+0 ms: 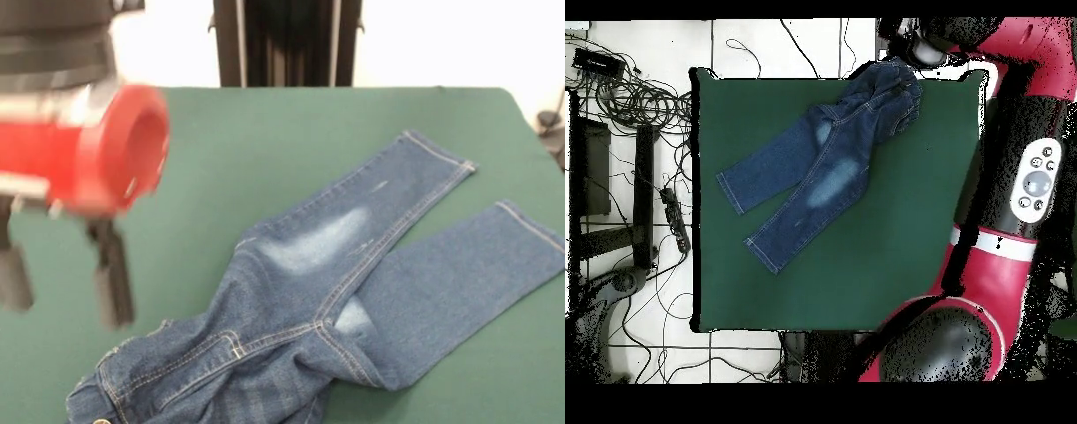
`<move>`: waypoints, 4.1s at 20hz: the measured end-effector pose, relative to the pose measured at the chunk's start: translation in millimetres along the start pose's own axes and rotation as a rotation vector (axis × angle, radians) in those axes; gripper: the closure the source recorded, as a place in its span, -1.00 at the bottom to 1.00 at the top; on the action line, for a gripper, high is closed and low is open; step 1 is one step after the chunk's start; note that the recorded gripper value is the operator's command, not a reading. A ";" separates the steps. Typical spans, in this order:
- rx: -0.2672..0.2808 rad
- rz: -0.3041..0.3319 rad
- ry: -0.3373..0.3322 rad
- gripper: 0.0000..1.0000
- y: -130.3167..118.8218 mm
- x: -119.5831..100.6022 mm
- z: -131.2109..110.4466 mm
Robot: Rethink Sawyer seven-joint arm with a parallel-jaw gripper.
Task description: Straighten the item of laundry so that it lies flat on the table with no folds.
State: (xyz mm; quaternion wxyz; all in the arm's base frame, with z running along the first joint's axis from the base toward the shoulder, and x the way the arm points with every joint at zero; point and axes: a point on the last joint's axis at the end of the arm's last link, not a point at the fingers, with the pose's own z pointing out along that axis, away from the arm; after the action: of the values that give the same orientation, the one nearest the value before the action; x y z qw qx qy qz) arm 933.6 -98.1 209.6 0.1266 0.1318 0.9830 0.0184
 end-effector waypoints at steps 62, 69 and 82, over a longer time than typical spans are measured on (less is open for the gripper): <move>0.069 0.200 -0.002 -1.00 86.5 165.1 23.2; 0.081 0.217 0.015 -1.00 91.2 172.9 23.5; 0.085 0.246 0.057 -1.00 98.0 189.7 45.5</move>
State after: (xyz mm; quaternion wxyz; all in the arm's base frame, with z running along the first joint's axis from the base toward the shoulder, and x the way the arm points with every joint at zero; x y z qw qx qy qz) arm 793.1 46.6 126.1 0.0897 0.2558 0.9625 -0.0041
